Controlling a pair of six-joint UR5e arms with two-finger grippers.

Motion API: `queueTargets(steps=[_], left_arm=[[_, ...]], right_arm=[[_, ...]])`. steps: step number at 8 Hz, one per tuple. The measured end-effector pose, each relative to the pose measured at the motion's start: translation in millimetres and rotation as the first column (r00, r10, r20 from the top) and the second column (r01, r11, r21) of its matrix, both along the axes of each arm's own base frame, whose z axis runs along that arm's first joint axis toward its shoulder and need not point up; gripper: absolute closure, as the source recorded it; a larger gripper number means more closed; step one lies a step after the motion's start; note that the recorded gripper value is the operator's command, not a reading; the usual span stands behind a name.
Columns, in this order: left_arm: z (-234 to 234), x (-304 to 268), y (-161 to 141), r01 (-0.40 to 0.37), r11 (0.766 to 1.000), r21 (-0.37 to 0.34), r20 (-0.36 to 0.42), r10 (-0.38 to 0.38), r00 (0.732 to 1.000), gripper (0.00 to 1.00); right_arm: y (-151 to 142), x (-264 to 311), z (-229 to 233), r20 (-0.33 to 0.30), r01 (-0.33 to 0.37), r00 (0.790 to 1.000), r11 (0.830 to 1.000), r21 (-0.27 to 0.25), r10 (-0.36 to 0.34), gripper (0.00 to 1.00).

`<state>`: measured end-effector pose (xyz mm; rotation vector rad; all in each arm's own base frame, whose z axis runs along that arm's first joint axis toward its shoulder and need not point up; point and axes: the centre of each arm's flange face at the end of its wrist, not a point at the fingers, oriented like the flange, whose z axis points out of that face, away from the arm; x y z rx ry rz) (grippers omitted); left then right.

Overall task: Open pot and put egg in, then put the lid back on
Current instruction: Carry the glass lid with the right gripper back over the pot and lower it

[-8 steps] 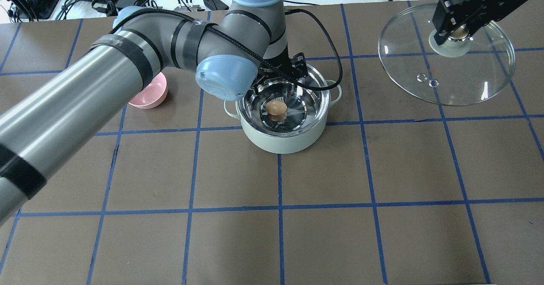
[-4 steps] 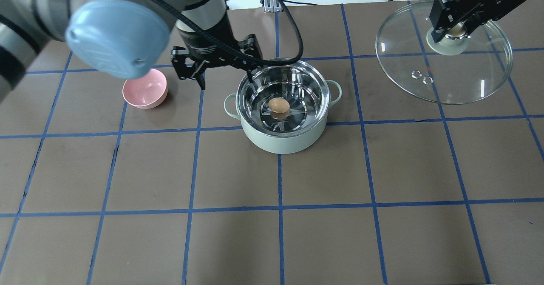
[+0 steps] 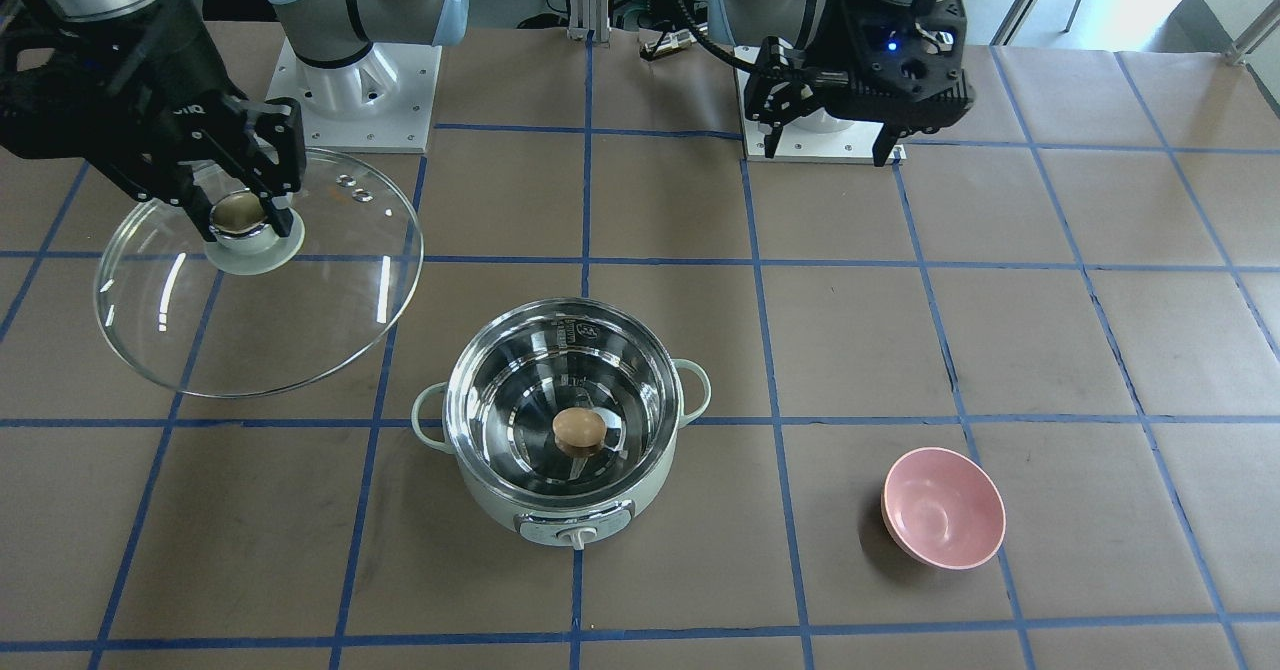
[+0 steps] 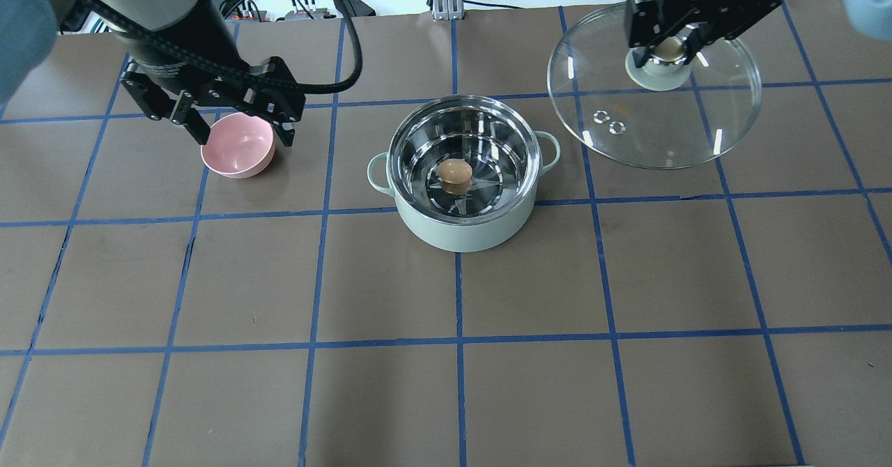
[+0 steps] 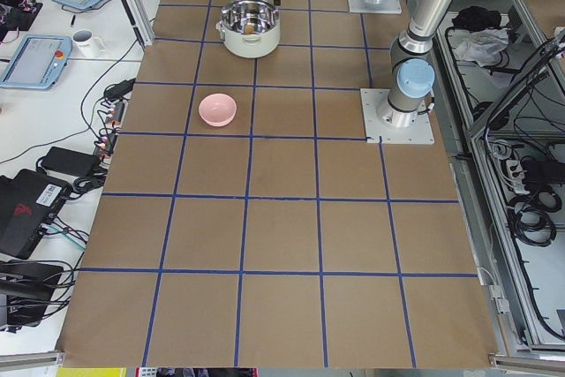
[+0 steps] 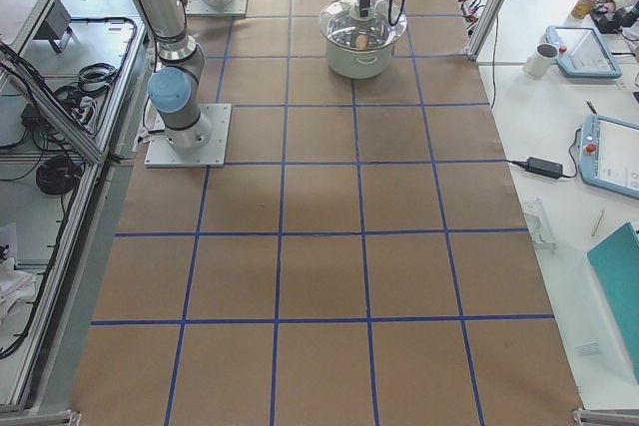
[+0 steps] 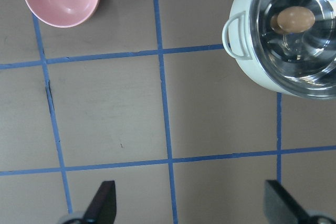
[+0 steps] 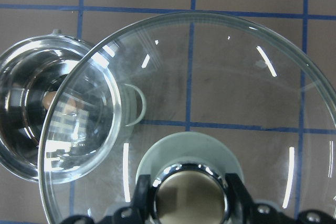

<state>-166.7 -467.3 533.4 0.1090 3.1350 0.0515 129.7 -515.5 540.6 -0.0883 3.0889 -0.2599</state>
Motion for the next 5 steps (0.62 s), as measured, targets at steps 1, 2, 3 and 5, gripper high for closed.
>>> queueTargets(steps=[1, 2, 3, 5], left_arm=[[2, 23, -7, -0.003, 1.000, -0.007, -0.001, 0.003, 1.000, 0.00], [5, 35, -14, -0.011, 0.999, -0.034, -0.001, 0.011, 1.000, 0.00], [6, 39, -18, -0.015, 0.998, -0.056, 0.002, 0.015, 1.000, 0.00], [7, 39, -20, -0.013, 0.997, -0.072, 0.000, 0.013, 1.000, 0.00]], right_arm=[[-5, 32, -9, 0.015, 0.029, 0.999, 1.000, -0.011, -0.028, 0.91], [-9, 67, -22, 0.031, 0.053, 0.998, 0.999, -0.015, -0.052, 0.91], [-14, 98, -37, 0.047, 0.080, 0.996, 0.997, -0.016, -0.079, 0.91], [-26, 142, -70, 0.076, 0.136, 0.988, 0.991, -0.009, -0.135, 0.91]])
